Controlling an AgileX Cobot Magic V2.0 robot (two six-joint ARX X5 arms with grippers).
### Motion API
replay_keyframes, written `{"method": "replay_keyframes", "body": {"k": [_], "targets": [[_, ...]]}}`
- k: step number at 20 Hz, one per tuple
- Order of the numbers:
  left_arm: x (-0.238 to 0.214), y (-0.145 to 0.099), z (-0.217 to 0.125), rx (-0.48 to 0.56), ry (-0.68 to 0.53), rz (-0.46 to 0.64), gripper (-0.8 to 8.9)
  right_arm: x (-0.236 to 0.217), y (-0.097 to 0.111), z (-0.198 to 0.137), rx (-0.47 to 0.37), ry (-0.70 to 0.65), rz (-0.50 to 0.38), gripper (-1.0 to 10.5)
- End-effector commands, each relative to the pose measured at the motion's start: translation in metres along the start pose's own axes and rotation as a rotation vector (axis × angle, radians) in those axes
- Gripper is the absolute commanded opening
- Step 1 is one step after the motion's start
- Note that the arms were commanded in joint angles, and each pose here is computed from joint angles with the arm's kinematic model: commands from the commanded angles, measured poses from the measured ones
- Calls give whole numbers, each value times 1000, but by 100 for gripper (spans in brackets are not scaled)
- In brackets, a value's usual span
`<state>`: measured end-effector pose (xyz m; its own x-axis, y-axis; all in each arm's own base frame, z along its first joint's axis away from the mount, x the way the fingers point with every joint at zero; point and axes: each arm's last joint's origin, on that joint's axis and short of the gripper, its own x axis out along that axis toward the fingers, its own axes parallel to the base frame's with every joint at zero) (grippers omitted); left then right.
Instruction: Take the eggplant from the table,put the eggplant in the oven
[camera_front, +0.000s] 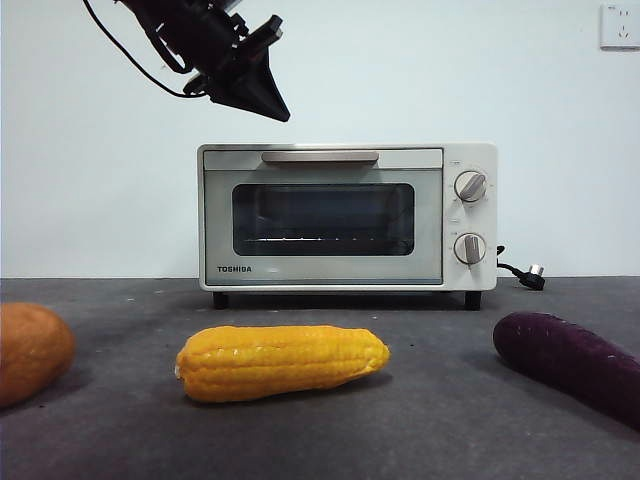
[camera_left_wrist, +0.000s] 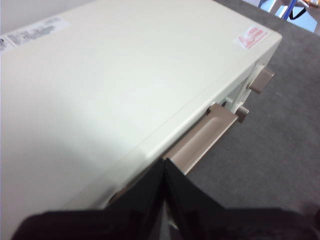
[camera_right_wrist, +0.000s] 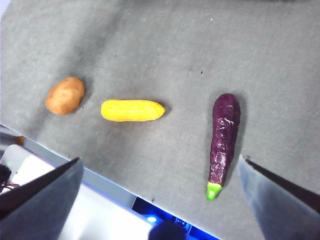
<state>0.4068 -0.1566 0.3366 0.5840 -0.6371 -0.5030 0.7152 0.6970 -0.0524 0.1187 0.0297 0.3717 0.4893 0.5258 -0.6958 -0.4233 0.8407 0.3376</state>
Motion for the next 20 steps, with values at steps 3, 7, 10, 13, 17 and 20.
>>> {"method": "replay_keyframes", "body": {"k": [3, 7, 10, 13, 17, 20], "targets": [[17, -3, -7, 59, 31, 4, -6, 5, -3, 5, -5, 11, -8, 567], [27, -4, -12, 100, 64, 42, -6, 8, -4, 7, 3, 26, -6, 567], [31, -3, -14, 124, 66, 61, -6, 8, -4, 7, 4, 27, -6, 567], [34, -2, -13, 129, 54, 65, -6, 8, -4, 7, 4, 27, -5, 567], [34, -1, -12, 140, 36, 69, -6, 8, -4, 7, 4, 27, -5, 566], [40, 0, -16, 135, 48, 66, -6, 8, -4, 7, 4, 27, -5, 567]]}}
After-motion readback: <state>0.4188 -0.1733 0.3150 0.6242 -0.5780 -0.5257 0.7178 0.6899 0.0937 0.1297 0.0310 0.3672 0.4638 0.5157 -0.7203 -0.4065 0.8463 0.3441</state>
